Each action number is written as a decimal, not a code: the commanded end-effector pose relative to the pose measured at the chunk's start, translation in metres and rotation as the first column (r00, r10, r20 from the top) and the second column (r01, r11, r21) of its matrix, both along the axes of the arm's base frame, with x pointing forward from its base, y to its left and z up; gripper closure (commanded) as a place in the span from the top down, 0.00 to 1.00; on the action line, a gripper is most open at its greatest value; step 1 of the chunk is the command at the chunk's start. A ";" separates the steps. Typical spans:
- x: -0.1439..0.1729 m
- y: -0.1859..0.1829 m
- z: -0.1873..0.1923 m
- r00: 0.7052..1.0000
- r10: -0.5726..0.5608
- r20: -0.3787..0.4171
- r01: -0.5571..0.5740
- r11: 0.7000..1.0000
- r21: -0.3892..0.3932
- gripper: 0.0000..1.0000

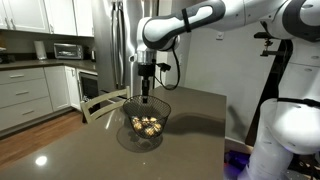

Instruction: Move the black basket to the right

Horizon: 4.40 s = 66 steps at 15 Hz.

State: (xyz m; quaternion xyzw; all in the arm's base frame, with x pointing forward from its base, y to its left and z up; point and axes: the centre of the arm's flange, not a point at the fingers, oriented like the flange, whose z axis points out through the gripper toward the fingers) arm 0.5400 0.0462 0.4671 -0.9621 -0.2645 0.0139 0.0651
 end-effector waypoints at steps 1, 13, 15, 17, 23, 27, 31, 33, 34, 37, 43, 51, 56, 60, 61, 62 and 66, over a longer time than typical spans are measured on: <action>0.001 -0.034 0.017 0.995 -0.099 0.023 0.097 0.994 0.058 0.06; -0.014 -0.134 0.012 0.908 -0.417 0.031 0.414 0.907 0.078 0.06; -0.017 -0.150 0.004 0.882 -0.471 0.025 0.467 0.880 0.080 0.06; -0.021 -0.165 -0.004 0.854 -0.520 0.022 0.517 0.852 0.080 0.06; -0.033 -0.208 -0.025 0.761 -0.648 0.007 0.646 0.759 0.080 0.06; -0.044 -0.228 -0.032 0.713 -0.701 -0.012 0.700 0.710 0.070 0.06; -0.049 -0.237 -0.038 0.682 -0.731 -0.026 0.731 0.680 0.060 0.06; -0.050 -0.237 -0.043 0.673 -0.739 -0.036 0.740 0.670 0.059 0.06; -0.051 -0.237 -0.046 0.670 -0.741 -0.044 0.743 0.667 0.060 0.07; -0.053 -0.237 -0.054 0.659 -0.750 -0.059 0.752 0.657 0.054 0.06; -0.058 -0.235 -0.061 0.654 -0.753 -0.077 0.757 0.652 0.049 0.32; -0.061 -0.213 -0.025 0.701 -0.713 0.016 0.712 0.701 0.051 0.82; -0.062 -0.184 0.001 0.761 -0.632 0.148 0.643 0.765 -0.035 1.00; -0.062 -0.169 0.009 0.790 -0.577 0.208 0.601 0.796 -0.070 1.00; -0.062 -0.166 0.010 0.795 -0.567 0.215 0.593 0.802 -0.076 1.00; -0.063 -0.164 0.010 0.802 -0.556 0.217 0.583 0.809 -0.080 1.00; -0.056 -0.167 0.011 0.809 -0.558 0.186 0.578 0.813 -0.070 1.00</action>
